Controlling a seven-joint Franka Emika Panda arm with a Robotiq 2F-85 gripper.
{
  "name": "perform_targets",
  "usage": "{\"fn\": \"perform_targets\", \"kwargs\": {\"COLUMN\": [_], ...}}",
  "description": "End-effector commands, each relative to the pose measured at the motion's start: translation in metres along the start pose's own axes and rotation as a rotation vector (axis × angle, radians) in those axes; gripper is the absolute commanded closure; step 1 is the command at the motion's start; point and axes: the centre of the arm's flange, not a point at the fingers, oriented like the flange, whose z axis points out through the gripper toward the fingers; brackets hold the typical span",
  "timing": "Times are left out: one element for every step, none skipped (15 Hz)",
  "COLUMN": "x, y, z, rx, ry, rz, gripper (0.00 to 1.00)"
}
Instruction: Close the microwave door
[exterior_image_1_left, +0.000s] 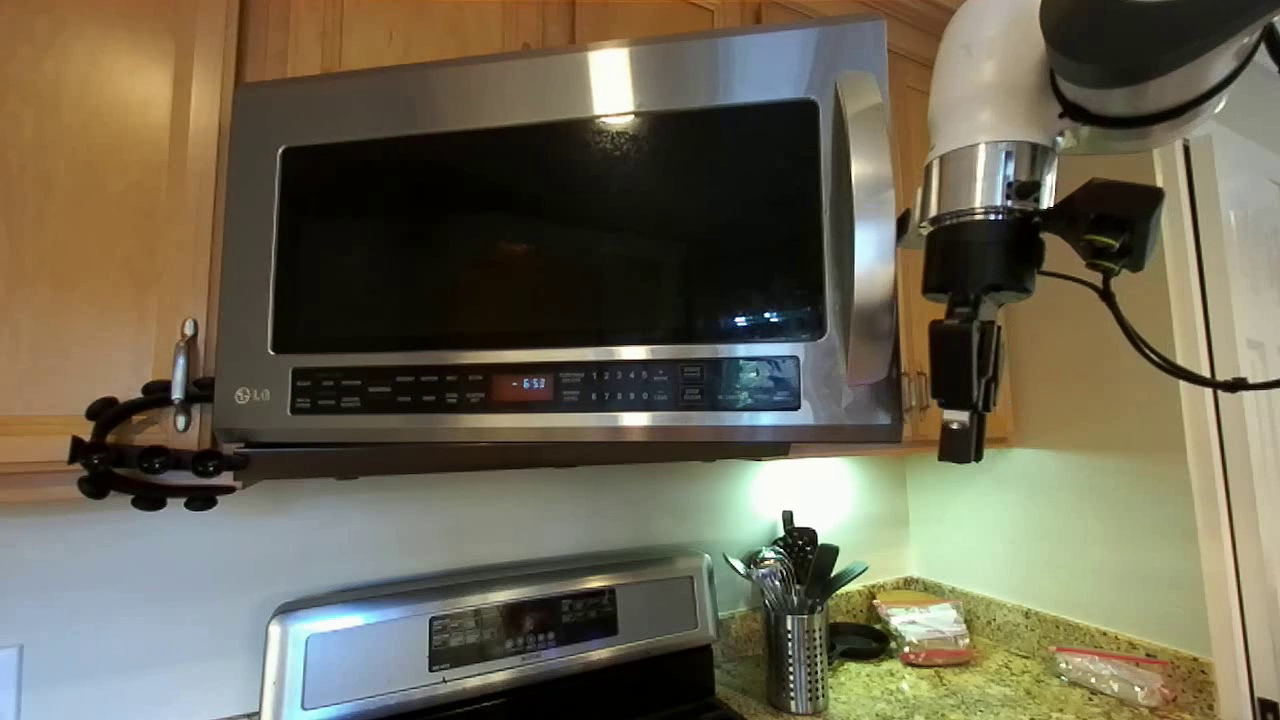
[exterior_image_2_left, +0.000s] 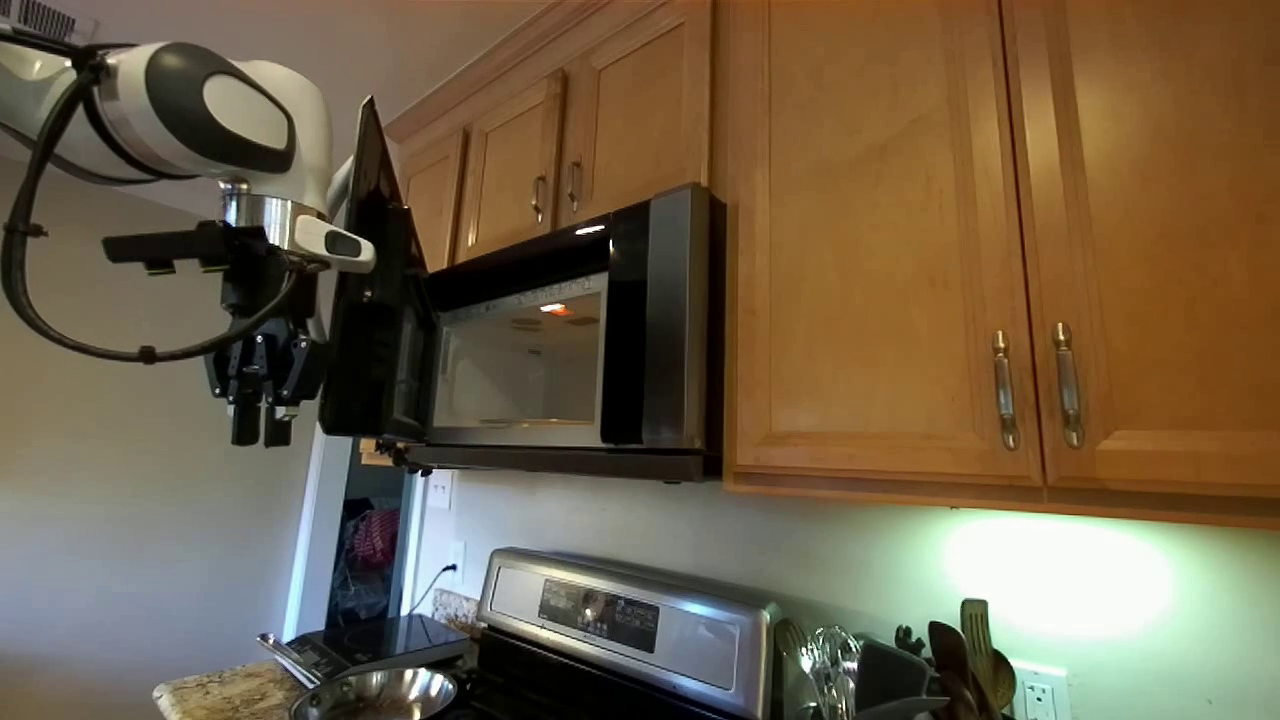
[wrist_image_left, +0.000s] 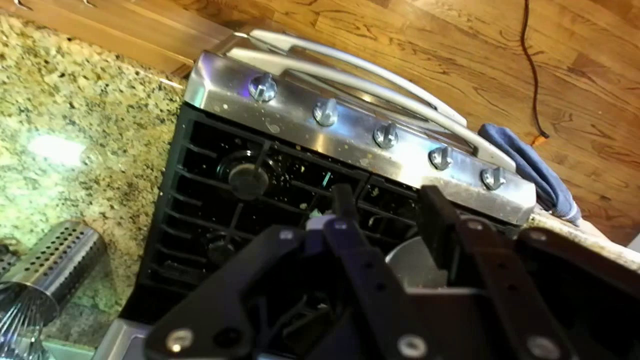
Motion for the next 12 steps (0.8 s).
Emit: {"fn": "perform_targets", "kwargs": {"x": [0.007,0.009,0.011,0.012,0.014,0.015,0.017,0.018,0.021,0.024,0.028,0.031], "y": [-0.02,-0.022,-0.023,-0.022,-0.023,-0.021,-0.018,-0.013,-0.009,-0.004,0.003,0.011], "z": [-0.009,-0.011,-0.012,-0.013,-0.014,-0.015,-0.015,-0.015,-0.016,-0.017,-0.018,-0.018], "rx": [0.032,0.025,0.024,0.029,0.03,0.027,0.02,0.011,0.011,0.001,-0.009,-0.024], "ry": [0.09,0.107,0.121,0.133,0.143,0.154,0.178,0.198,0.22,0.243,0.269,0.288], "rz": [-0.014,-0.021,-0.022,-0.026,-0.023,-0.019,-0.007,0.005,0.005,0.01,0.016,0.023], "gripper": [0.91,0.95,0.96,0.98,1.0,1.0,0.98,0.97,0.97,0.96,0.97,0.96]}}
